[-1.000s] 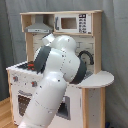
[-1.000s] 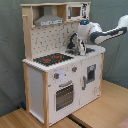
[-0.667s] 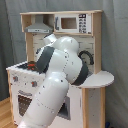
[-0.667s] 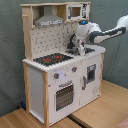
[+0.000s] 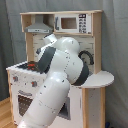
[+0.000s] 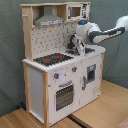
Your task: Play with the kitchen
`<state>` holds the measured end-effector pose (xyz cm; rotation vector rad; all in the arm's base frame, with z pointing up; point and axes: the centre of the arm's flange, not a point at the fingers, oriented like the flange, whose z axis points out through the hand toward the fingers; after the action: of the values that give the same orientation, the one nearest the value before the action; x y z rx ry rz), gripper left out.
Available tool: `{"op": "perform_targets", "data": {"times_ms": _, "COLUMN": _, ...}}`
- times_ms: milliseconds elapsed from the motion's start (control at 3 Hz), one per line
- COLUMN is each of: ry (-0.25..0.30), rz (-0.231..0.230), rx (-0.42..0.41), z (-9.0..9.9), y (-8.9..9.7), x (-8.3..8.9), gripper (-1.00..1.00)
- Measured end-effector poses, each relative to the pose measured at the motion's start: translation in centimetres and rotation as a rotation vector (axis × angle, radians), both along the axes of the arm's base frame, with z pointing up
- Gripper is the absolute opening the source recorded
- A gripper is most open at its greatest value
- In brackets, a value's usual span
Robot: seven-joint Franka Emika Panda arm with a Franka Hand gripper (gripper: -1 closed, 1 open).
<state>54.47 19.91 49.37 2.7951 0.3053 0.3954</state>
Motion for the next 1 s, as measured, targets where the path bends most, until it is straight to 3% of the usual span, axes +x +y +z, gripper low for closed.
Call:
{"op": "perform_targets", "data": {"times_ms": 667, "ry": 0.079, "rz": 0.026, "rx": -0.014, "z": -0.7, "y": 1.6, "x": -0.5, "gripper": -1.00}}
{"op": "perform_targets", "data": {"times_ms": 1000, "ry": 0.104, "rz": 0.054, "rx": -0.044, "z": 0.2, "y": 3.4, "x": -1.1, "gripper": -1.00}}
